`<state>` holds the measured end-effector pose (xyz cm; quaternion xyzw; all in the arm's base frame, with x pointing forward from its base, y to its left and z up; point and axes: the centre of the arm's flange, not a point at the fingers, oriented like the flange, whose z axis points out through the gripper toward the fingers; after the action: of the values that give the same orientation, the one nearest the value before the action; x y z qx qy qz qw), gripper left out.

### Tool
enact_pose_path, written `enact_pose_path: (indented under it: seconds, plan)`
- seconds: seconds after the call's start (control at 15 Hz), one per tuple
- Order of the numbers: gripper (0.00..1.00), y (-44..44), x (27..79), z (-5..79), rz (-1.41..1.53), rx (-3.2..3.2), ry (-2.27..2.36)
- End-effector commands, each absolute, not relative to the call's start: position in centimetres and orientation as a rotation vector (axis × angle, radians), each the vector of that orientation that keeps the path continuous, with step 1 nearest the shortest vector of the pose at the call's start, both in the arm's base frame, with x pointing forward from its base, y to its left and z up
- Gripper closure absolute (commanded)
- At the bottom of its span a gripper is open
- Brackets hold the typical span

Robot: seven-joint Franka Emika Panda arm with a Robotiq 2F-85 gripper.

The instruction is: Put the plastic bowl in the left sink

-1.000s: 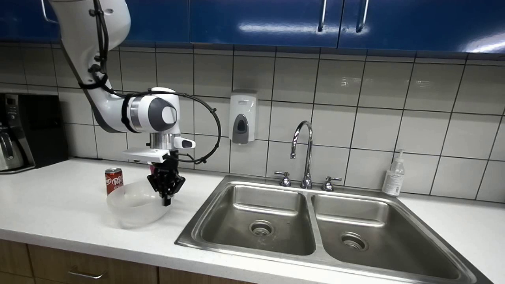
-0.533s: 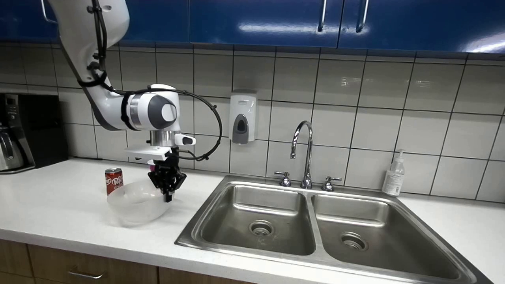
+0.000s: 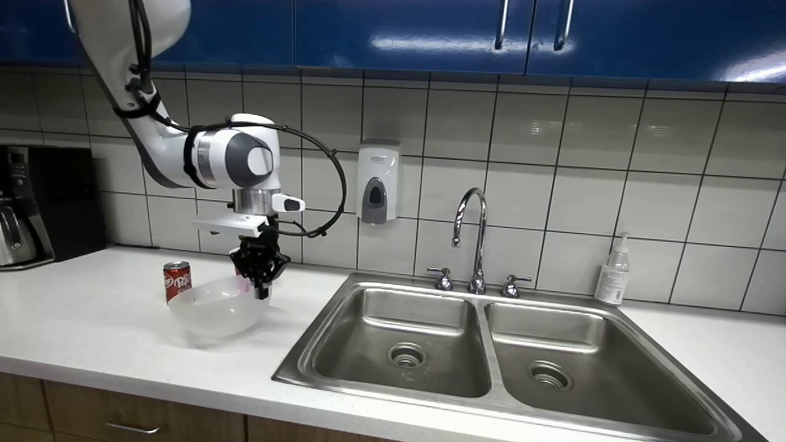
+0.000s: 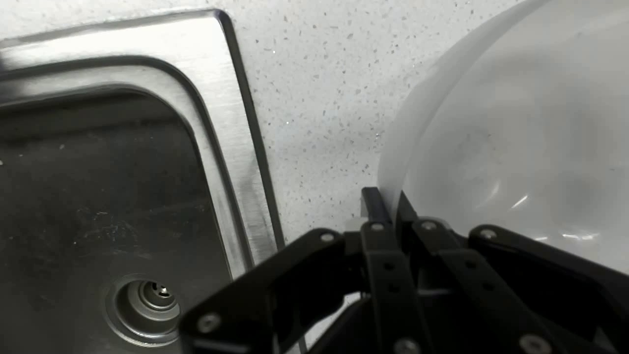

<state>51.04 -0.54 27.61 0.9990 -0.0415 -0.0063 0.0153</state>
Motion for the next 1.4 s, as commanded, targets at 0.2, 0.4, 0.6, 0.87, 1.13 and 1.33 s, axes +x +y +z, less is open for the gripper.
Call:
enact_pose_path:
  seconds: [0.2, 0.4, 0.6, 0.87, 1.13, 1.33]
  plan:
    - [0.98, -2.6, 50.5, 30.4, 0.052, 3.162, -0.209]
    - [0.98, -4.6, 50.7, 31.2, 0.079, 3.168, -0.307]
    - [0.98, -7.0, 50.8, 31.9, 0.1, 3.159, -0.426]
    - [0.98, -9.7, 50.5, 32.3, 0.116, 3.138, -0.536]
    - [0.98, -12.6, 50.5, 32.1, 0.116, 3.109, -0.652]
    - [0.98, -15.2, 50.9, 32.1, 0.114, 3.082, -0.75]
